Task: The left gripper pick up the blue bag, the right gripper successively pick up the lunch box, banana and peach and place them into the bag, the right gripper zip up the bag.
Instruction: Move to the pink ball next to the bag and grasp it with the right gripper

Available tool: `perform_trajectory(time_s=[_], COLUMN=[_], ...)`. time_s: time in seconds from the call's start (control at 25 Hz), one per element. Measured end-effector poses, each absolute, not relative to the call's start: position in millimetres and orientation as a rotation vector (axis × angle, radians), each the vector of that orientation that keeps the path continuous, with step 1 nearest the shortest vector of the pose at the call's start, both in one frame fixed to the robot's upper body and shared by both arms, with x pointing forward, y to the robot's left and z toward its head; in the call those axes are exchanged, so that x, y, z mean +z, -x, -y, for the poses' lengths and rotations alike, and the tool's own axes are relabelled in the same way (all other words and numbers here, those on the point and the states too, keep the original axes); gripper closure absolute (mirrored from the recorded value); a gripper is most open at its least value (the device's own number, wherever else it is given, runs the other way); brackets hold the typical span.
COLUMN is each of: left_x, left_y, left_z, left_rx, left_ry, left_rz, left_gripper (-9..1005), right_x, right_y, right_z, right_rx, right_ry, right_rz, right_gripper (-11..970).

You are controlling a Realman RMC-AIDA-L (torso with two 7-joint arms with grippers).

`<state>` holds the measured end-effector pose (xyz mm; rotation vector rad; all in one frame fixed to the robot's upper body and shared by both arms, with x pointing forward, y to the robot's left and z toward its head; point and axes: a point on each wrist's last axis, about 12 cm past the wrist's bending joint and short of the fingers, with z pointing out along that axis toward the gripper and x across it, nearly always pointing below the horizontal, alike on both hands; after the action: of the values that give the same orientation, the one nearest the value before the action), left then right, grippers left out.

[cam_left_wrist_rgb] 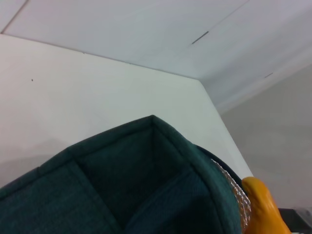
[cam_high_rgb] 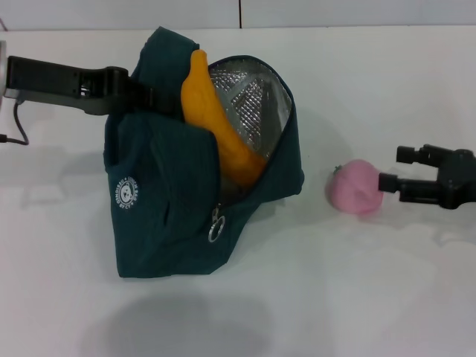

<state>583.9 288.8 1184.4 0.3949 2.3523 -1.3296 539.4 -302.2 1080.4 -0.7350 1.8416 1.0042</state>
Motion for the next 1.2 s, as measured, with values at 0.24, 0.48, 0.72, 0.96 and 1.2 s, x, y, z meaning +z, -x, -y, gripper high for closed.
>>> perform_trajectory(time_s=[0.24, 0.48, 0.72, 0.96, 1.2], left_x=[1183, 1185, 1185, 1186, 1186], left_y=[-583, -584, -585, -585, -586], left_z=[-287, -287, -286, -285, -285], left_rx=[-1.334, -1.331, -1.327, -1.326, -1.324], left_ry=[-0.406, -0.412, -0.422, -0.425, -0.425], left_rz=[-2.356, -2.354, -2.355, -2.354, -2.354], left_gripper=[967, 968, 967, 967, 968], right_x=[1065, 1066, 1061, 1058, 1062], right_y=[-547, -551, -554, -556, -556], right_z=[287, 279, 272, 263, 264], right_rx=[0.852, 0.828, 0.793, 0.777, 0.759], right_ry=[0.812, 0.837, 0.873, 0.922, 0.938], right_rz=[-1.917, -1.902, -1.929, -1.937, -1.921], right_gripper=[122, 135, 147, 160, 303])
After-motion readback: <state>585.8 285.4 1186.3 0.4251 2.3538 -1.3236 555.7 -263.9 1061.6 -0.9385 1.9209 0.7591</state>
